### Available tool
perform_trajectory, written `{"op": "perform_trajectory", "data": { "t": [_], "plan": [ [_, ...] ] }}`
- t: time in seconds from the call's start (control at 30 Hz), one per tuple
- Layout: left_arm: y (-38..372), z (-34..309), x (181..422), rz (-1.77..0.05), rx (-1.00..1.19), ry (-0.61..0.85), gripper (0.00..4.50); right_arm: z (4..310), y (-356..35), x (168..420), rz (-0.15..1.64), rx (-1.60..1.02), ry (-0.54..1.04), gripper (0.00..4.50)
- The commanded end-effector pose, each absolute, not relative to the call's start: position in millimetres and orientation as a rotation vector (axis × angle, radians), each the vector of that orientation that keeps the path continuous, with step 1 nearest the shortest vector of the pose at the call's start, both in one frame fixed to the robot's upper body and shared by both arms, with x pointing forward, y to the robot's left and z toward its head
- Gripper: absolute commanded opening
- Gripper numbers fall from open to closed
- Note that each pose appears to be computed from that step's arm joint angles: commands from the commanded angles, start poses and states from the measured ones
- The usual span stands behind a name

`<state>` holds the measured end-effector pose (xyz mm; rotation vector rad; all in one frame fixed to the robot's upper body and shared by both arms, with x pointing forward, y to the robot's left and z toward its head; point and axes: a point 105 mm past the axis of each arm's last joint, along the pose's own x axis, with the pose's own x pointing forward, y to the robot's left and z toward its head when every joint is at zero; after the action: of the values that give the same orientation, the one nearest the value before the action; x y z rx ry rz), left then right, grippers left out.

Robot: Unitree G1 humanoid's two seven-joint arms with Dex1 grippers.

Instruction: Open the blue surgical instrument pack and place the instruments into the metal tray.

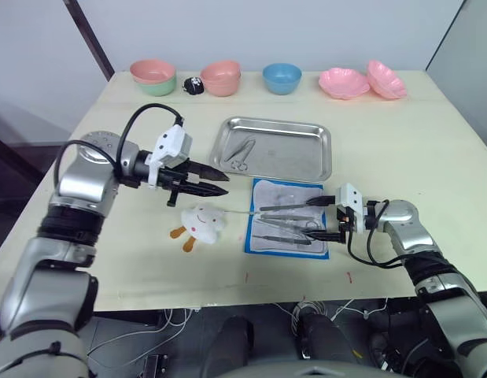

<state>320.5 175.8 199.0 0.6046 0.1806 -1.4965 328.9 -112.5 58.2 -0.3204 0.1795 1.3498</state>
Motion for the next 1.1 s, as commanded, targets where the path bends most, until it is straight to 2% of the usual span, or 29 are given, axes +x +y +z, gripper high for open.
{"op": "perform_trajectory", "data": {
  "t": [0.03,0.17,0.33,0.53,0.67,0.77,0.83,1.1],
  "plan": [
    [177.1,213.1,312.7,-1.561,0.661,0.142,2.77,11.6,-132.7,311.5,1.328,-0.314,0.401,4.50],
    [181.6,214.0,311.2,-1.564,0.669,0.160,4.39,10.6,-130.7,310.7,1.330,-0.312,0.399,4.50],
    [180.9,210.5,310.8,-1.580,0.672,0.163,4.39,10.5,-129.7,310.8,1.330,-0.312,0.396,4.50],
    [165.8,200.2,323.0,-1.595,0.680,0.128,4.39,11.0,-128.3,312.4,1.328,-0.316,0.390,4.50],
    [147.5,181.2,329.5,-1.633,0.648,0.135,4.39,10.9,-128.7,313.8,1.319,-0.321,0.385,4.50],
    [136.7,165.2,334.3,-1.645,0.640,0.142,3.76,10.7,-127.6,314.0,1.319,-0.318,0.382,4.50],
    [128.8,155.2,338.7,-1.638,0.646,0.138,2.94,10.6,-127.3,314.2,1.319,-0.318,0.380,4.50],
    [111.7,125.6,357.7,-1.552,0.663,0.142,2.94,10.1,-125.7,312.6,1.320,-0.311,0.373,4.50]
  ]
}}
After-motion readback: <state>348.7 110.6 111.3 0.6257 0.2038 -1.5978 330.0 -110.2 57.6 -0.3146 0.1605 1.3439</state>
